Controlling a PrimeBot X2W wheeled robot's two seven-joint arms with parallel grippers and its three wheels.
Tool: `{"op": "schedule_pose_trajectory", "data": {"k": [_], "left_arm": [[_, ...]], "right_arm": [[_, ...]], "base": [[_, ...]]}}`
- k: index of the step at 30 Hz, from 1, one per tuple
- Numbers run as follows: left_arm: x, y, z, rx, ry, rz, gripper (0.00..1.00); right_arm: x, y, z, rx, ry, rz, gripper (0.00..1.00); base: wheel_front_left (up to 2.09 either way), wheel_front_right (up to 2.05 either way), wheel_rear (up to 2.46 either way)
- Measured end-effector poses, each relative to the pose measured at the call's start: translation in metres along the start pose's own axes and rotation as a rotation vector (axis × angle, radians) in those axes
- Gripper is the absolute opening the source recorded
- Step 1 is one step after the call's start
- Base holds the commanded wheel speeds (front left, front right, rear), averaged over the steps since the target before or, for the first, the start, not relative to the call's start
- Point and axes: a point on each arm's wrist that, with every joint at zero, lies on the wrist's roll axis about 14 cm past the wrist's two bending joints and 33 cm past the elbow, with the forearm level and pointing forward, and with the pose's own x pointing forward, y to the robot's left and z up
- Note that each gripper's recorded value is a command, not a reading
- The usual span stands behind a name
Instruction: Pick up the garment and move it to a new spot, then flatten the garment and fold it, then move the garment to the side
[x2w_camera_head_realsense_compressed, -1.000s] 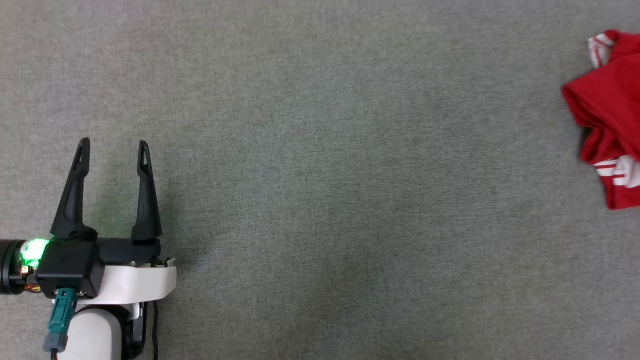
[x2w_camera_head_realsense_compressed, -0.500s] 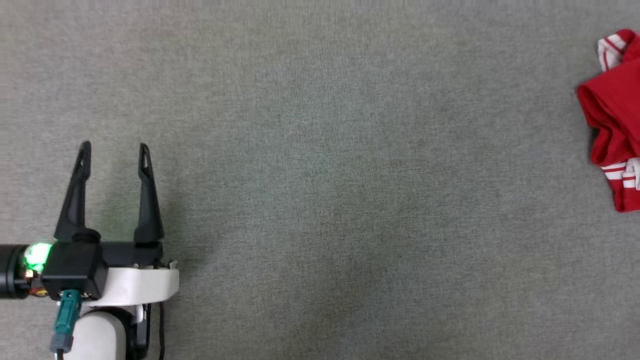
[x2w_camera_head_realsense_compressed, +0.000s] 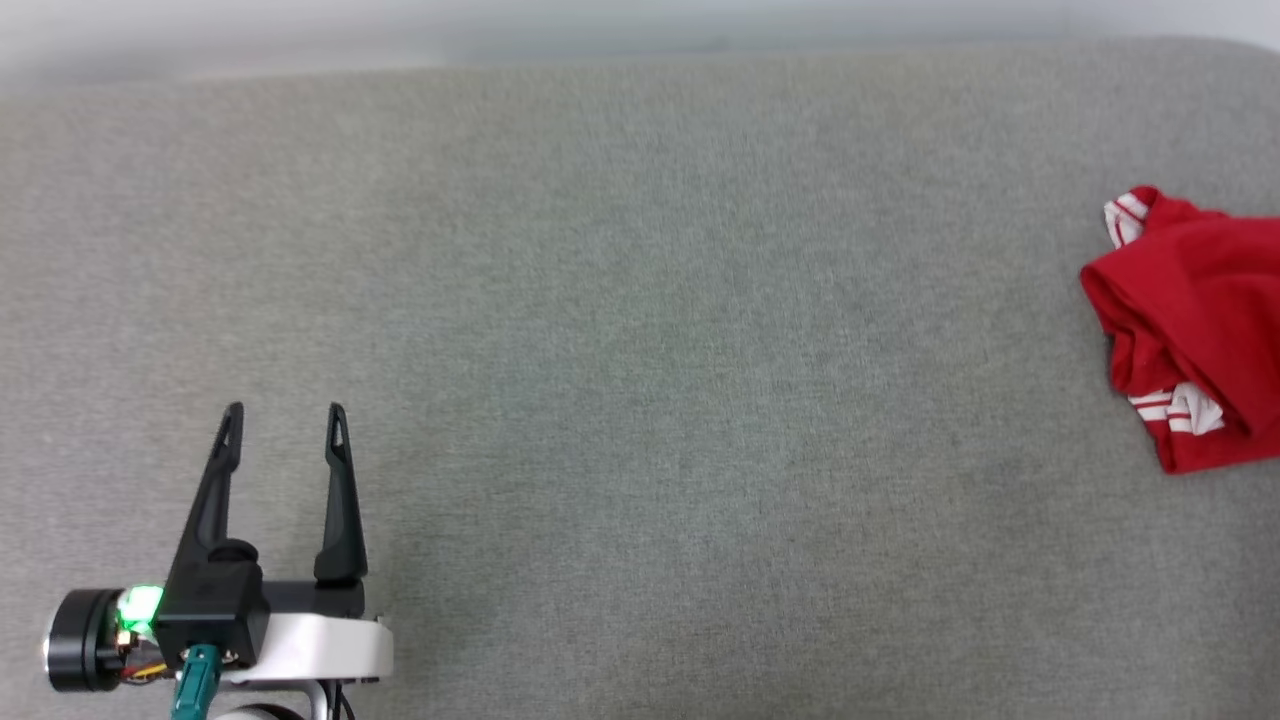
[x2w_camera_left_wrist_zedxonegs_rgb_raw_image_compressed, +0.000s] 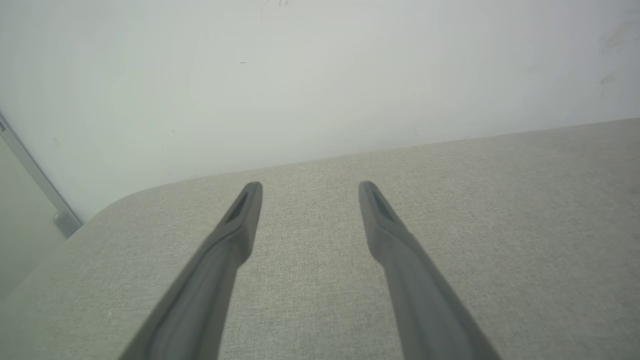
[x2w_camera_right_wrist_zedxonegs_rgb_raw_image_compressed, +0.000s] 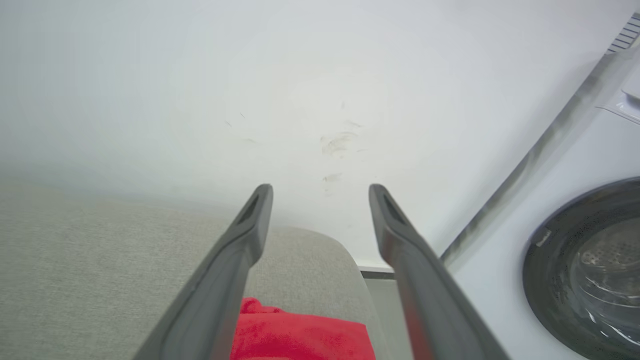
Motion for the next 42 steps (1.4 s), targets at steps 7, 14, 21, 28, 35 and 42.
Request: {"op": "schedule_pose_trajectory", "data": {"k": [7,14,21,28,35,42], "left_arm": [[-0.025,0.009,0.019,0.002,-0.025,0.036,1.0],[-0.046,0.02,0.032,0.012,-0.048,0.072,1.0],[-0.062,0.023,0.038,0.013,-0.058,0.087,1.0],[-0.074,0.025,0.042,0.008,-0.064,0.097,1.0],[-0.083,0.023,0.043,-0.005,-0.067,0.088,1.0],[-0.09,0.024,0.041,-0.018,-0.061,0.093,1.0]], "right_arm": [[-0.038,0.048,0.046,0.136,-0.257,0.071,1.0],[-0.072,0.101,0.059,0.242,-0.329,0.164,1.0],[-0.109,0.145,0.037,0.334,-0.248,0.242,1.0],[-0.133,0.154,0.014,0.401,-0.167,0.253,1.0],[-0.156,0.159,0.005,0.444,-0.132,0.272,1.0],[-0.166,0.159,0.009,0.447,-0.146,0.283,1.0]], "base": [[0.0,0.0,0.0],[0.0,0.0,0.0],[0.0,0.0,0.0],[0.0,0.0,0.0],[0.0,0.0,0.0],[0.0,0.0,0.0]]}}
